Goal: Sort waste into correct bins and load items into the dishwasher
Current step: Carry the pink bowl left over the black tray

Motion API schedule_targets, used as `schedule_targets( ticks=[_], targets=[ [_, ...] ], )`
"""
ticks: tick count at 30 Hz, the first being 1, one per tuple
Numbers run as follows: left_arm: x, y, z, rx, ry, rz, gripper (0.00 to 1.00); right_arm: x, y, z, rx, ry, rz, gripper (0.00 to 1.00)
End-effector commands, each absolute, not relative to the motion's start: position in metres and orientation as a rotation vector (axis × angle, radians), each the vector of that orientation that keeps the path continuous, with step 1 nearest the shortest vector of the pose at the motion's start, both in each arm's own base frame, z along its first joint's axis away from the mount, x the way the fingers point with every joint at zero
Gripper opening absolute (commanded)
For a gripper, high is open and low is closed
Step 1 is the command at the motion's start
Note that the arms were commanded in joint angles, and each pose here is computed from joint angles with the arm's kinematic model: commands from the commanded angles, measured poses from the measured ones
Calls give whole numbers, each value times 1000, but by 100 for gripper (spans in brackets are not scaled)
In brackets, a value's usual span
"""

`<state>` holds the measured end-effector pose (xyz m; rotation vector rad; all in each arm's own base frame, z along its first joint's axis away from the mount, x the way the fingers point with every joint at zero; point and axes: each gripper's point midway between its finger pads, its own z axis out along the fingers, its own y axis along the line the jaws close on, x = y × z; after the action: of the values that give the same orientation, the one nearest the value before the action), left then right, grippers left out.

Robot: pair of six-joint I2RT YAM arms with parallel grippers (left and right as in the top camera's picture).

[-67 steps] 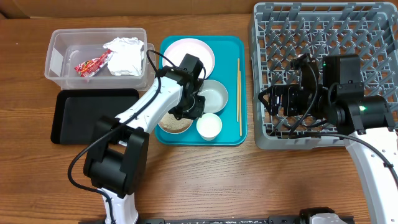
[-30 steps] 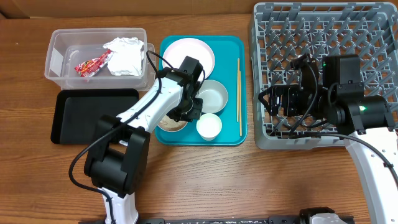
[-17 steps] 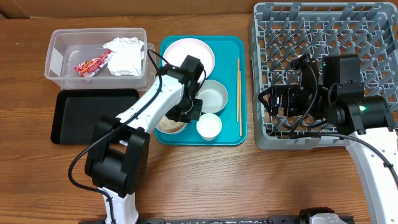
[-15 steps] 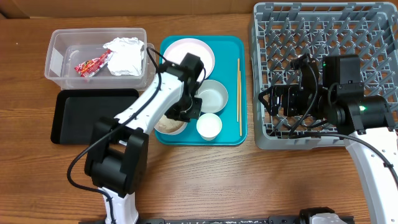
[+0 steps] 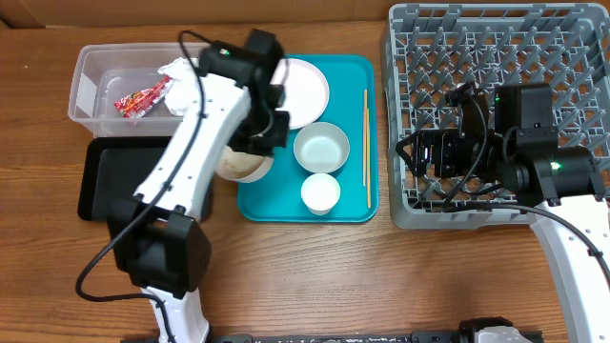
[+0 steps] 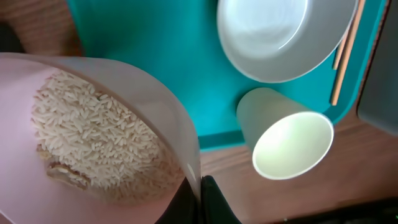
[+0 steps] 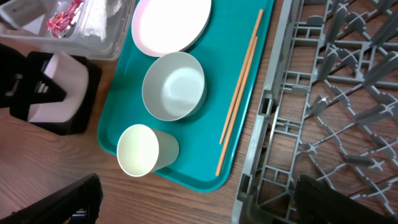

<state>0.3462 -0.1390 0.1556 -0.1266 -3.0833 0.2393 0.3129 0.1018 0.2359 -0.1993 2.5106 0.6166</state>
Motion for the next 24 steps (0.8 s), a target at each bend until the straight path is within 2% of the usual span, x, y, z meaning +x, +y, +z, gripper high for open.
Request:
schedule_targets(
  ticks=[1,10,24],
  targets=[
    [347,-125,182,-115,-3120,339,4,317,104,247,-208,2478,626,100],
    [344,-88,203,-115,-3117,560,4,319,104,249,-211,2467,624,100],
    [345,-30,192,-95,-3017,1323,4,318,104,248,-210,2471,626,100]
  ],
)
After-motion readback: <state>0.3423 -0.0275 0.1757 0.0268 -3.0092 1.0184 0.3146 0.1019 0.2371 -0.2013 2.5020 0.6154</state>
